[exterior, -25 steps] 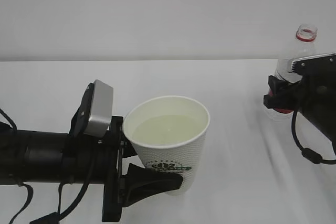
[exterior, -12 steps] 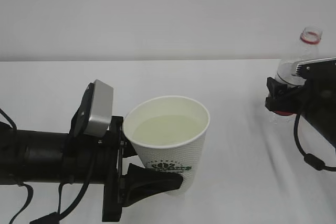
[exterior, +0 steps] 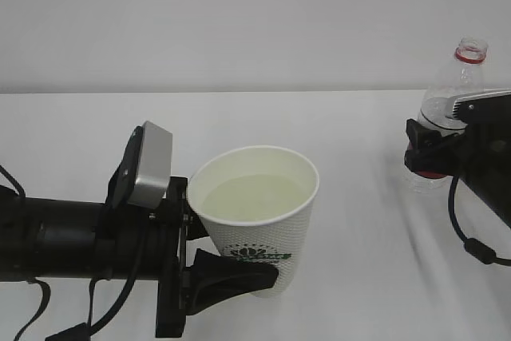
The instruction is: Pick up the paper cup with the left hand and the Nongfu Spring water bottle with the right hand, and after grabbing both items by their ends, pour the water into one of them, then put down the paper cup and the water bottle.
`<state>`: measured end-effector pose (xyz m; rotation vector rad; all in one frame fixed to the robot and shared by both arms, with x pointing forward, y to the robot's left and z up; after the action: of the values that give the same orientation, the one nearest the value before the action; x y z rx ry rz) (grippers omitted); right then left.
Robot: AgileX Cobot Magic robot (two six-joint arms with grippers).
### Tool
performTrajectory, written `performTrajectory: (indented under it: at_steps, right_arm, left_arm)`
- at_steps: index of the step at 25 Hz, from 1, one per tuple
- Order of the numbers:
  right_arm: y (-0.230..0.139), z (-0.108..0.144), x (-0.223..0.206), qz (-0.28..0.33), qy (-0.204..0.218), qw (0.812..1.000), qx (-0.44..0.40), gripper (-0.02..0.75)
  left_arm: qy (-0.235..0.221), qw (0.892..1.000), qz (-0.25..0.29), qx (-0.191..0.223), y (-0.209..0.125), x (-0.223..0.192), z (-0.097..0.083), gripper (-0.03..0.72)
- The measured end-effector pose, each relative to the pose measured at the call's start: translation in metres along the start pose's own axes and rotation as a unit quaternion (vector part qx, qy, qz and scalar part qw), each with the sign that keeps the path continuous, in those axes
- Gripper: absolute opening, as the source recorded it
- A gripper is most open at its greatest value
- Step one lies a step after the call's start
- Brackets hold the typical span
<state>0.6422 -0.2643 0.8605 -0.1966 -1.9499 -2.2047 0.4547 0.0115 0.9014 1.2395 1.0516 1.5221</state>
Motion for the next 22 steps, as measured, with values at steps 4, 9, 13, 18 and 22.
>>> performTrajectory:
  at_steps: [4,9,13,18,22]
  right_arm:
    - [-0.002,0.0,0.003,0.003,0.0,1.0,-0.003,0.592]
    - [0.01,0.001,0.011,-0.01,0.003,0.999,-0.031,0.592]
    - [0.013,0.002,0.013,-0.013,0.005,0.999,-0.038,0.592]
    - [0.015,0.005,0.014,-0.016,0.013,0.999,-0.037,0.592]
    - [0.031,0.008,0.018,-0.036,0.02,0.999,-0.034,0.592]
  left_arm:
    - [0.002,1.0,0.01,0.001,-0.004,0.0,0.001,0.458]
    - [0.003,1.0,0.015,0.001,-0.005,0.0,0.001,0.458]
    - [0.004,1.0,0.015,0.001,-0.006,0.0,0.001,0.458]
    - [0.004,1.0,0.015,0.001,-0.006,0.0,0.001,0.458]
    - [0.004,1.0,0.015,0.001,-0.006,0.0,0.001,0.458]
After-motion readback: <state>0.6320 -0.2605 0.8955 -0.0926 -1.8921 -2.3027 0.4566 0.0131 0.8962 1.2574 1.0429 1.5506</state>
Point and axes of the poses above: a point on each arm's last joint axis where the gripper is mounted, x pointing back along that axis away from the gripper, z along the wrist's bending axis when the last joint is at zero, y = z × x, the point moved 9 cm from there along -x, pointing out along that axis toward the gripper, and after that the axes turned 14 degrees about -x, right-handed, at the moved point
